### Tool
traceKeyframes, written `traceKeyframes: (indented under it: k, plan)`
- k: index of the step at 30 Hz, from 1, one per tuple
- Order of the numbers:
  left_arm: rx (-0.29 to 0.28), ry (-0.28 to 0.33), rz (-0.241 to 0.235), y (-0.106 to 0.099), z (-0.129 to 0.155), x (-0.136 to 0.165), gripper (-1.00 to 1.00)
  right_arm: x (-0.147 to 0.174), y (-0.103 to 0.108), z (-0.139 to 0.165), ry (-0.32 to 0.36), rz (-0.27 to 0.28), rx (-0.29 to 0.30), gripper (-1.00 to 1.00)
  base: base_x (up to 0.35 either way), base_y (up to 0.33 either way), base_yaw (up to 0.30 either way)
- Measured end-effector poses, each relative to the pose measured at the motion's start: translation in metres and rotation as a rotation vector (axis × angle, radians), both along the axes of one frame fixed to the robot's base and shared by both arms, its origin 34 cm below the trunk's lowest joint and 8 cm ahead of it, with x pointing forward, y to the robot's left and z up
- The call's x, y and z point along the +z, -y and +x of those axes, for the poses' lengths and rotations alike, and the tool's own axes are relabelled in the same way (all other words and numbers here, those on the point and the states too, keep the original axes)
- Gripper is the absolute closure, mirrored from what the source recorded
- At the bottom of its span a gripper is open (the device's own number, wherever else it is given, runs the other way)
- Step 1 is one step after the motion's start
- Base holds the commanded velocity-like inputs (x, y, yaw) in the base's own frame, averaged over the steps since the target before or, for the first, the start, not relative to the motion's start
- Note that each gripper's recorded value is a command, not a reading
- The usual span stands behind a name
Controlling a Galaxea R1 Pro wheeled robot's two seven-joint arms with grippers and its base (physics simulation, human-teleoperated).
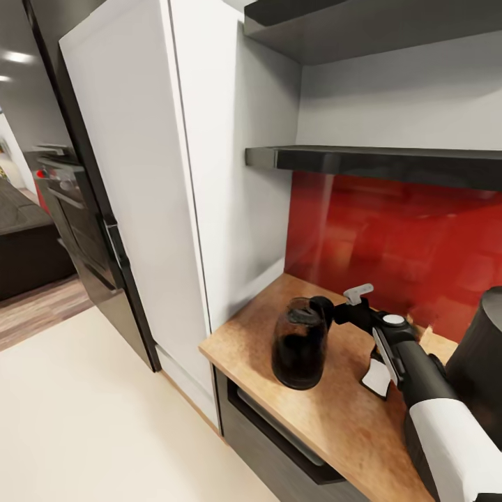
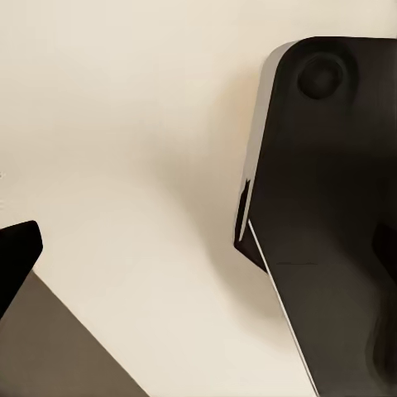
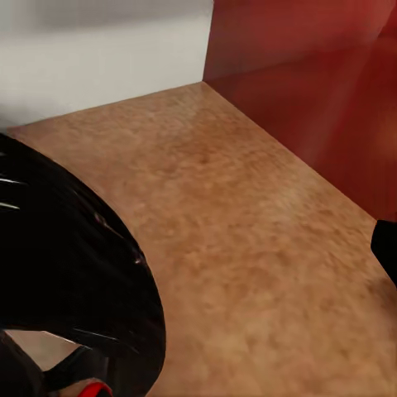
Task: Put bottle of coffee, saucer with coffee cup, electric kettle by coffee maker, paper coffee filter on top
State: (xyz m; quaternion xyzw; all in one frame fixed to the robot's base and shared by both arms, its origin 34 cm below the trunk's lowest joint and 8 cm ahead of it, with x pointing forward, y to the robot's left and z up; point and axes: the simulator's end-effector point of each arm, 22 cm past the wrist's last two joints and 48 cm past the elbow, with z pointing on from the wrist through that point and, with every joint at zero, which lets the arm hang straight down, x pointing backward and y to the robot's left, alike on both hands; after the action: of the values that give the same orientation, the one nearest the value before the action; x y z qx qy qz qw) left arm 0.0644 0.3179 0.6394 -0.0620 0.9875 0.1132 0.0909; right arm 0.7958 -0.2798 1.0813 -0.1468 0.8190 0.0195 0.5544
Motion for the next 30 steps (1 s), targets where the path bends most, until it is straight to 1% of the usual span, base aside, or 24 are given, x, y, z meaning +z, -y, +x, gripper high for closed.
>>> traceKeyframes:
  k: [8, 15, 16, 30]
  plan:
    - [0.000, 0.001, 0.000, 0.000, 0.001, 0.000, -1.00, -0.016, 0.001, -0.002, -0.034, 0.003, -0.004, -1.00, 0.020, 0.011, 0.000]
    - [0.000, 0.001, 0.000, 0.000, 0.001, 0.000, -1.00, -0.013, 0.001, -0.002, -0.029, 0.003, -0.003, -1.00, 0.000, 0.000, 0.000]
    - [0.000, 0.001, 0.000, 0.000, 0.001, 0.000, -1.00, -0.013, 0.001, -0.002, -0.028, 0.003, -0.003, 1.00, 0.000, 0.000, 0.000]
    - [0.000, 0.001, 0.000, 0.000, 0.001, 0.000, -1.00, -0.010, -0.002, -0.001, -0.019, 0.004, -0.002, 1.00, 0.000, 0.000, 0.000]
